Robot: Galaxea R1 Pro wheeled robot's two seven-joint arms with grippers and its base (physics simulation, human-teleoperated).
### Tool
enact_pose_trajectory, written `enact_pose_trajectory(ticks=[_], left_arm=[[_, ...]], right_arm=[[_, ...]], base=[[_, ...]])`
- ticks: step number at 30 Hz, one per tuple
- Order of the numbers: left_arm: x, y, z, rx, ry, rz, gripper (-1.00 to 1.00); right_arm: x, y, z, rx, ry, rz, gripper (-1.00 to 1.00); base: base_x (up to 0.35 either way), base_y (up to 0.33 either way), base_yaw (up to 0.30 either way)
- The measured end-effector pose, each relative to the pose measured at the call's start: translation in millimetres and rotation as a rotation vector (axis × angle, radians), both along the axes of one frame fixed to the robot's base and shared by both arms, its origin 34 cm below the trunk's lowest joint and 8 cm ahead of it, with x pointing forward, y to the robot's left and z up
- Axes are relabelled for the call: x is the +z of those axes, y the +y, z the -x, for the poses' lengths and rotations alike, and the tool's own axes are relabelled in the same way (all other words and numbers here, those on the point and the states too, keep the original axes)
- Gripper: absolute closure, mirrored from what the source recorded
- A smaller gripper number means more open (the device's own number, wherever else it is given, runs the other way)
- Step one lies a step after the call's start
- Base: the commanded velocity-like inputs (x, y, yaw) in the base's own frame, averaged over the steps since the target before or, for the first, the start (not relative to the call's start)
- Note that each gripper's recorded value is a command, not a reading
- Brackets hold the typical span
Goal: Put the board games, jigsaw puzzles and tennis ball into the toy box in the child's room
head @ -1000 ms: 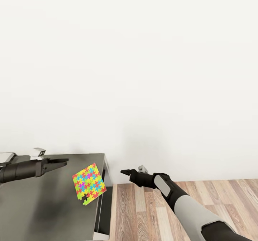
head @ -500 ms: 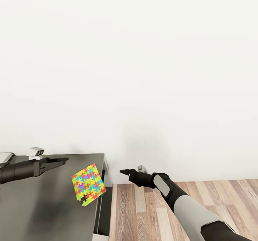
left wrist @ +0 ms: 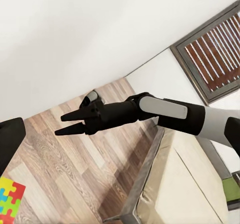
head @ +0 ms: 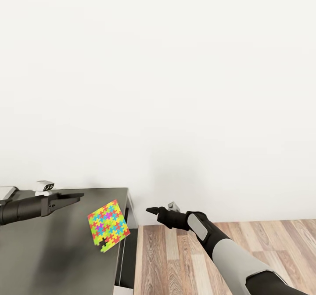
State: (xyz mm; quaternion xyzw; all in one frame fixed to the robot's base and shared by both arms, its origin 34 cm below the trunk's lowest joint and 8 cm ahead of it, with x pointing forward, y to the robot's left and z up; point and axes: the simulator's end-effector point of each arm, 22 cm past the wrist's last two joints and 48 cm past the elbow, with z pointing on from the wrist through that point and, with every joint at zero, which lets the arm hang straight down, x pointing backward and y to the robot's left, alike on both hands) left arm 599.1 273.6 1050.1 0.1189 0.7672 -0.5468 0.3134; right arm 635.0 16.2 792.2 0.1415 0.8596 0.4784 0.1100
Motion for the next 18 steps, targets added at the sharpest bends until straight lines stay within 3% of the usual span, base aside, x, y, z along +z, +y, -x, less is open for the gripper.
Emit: enact_pose_trajectory(ticks=[18], left_arm=[[0.1,0.3,0.0,0.001,0.001,0.000,-1.00]], right_arm=[[0.1,0.3,0.4,0.001,0.001,-0.001,-1.00]], base=[[-0.063,0.104,0.000]])
